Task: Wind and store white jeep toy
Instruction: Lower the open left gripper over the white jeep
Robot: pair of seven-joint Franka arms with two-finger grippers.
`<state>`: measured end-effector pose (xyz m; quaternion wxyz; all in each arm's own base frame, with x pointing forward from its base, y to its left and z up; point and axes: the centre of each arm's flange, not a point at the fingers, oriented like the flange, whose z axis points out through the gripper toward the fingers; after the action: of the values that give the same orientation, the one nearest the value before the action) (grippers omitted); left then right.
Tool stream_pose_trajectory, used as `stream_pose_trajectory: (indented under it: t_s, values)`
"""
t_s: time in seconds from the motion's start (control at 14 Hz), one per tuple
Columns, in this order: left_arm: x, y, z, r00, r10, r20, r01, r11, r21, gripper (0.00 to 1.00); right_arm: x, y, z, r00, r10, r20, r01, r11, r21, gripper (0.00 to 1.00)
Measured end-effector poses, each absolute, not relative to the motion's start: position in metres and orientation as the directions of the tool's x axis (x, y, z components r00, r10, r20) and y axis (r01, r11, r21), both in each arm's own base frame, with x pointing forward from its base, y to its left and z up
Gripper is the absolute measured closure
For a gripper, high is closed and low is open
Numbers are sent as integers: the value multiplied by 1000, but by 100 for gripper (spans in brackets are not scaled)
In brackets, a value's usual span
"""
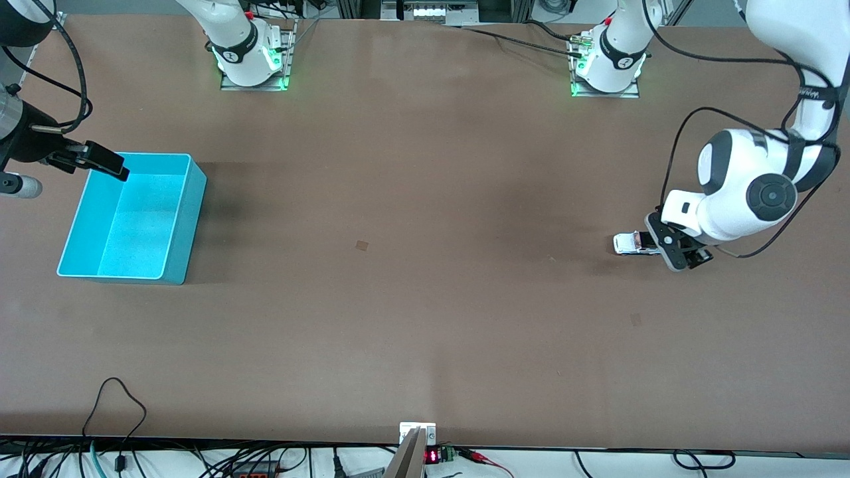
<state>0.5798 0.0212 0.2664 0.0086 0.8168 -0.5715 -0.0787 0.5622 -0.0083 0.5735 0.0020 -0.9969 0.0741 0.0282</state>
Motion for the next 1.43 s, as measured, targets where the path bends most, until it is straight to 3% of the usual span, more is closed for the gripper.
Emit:
stream_pose_trajectory:
  t_s: [0.43,0.86,1.43]
  values:
    - [564,-10,237,212,-972,-100,-958,-227,173,0,563,-8,573,987,-148,-58,-148,-989,0,0]
    - [573,8,242,25,-999,-48,-994,-30,109,0,563,-8,572,987,-148,-59,-148,-989,0,0]
    - [560,29,213,11,-999,-31,-991,-15,131,0,563,-10,571,987,-150,-60,-151,-989,1,0]
